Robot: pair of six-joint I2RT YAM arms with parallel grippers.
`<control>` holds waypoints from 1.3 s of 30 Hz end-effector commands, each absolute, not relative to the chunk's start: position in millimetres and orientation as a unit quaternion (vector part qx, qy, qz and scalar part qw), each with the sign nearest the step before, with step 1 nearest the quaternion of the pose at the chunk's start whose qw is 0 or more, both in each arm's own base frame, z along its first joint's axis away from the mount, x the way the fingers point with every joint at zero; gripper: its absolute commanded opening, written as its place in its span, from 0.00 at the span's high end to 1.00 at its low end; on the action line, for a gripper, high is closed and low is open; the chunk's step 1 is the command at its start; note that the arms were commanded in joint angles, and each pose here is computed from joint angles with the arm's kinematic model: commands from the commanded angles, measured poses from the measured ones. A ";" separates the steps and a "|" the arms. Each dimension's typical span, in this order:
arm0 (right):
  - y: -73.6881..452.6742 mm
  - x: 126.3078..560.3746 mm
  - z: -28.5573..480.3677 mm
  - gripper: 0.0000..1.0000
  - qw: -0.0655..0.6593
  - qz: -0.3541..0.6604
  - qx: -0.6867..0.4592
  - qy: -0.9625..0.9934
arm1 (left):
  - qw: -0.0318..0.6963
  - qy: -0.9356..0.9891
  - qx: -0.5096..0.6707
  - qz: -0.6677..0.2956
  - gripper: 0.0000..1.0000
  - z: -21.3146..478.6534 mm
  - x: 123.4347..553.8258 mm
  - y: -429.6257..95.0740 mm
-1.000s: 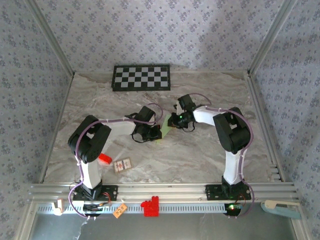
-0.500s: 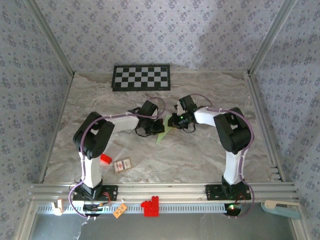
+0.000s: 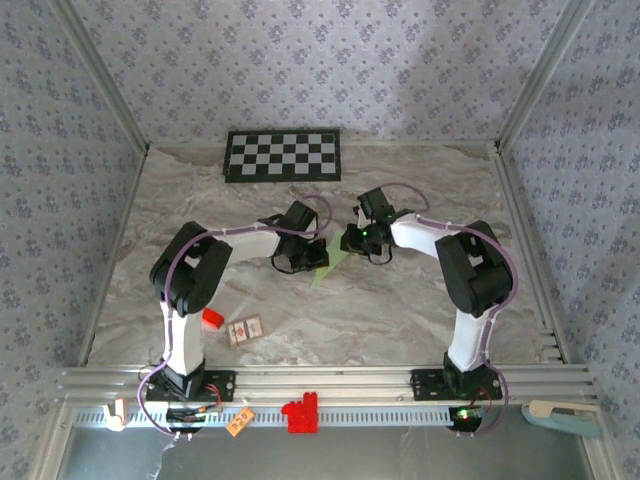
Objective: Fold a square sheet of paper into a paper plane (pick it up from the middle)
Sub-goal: Fold the wing for the fifth time at the center of the table, then move a paper plane to the center of the table.
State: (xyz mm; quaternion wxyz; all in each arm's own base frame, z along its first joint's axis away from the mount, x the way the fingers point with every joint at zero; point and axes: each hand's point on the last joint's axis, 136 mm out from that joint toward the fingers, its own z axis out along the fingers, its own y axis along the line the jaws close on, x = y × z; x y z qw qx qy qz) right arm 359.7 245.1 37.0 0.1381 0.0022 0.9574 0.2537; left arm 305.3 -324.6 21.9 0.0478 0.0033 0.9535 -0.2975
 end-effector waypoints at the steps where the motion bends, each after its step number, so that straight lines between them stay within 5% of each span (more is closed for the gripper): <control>1: 248.8 359.7 42.8 0.82 0.144 0.225 0.006 0.963 | 0.003 0.972 0.001 -0.236 1.00 -9.5 283.1 -306.5; 14: 252.6 361.2 19.3 0.82 0.130 0.251 0.023 0.959 | -0.005 0.975 -0.014 -0.221 1.00 -18.0 275.5 -298.7; 27: 159.9 394.4 2.3 0.83 0.143 0.231 0.102 0.957 | -0.035 0.983 -0.034 -0.179 1.00 -38.1 252.3 -270.1; 39: 145.2 377.4 70.4 0.82 0.208 0.205 0.096 0.952 | 0.032 0.952 0.035 -0.303 0.94 41.4 298.8 -333.4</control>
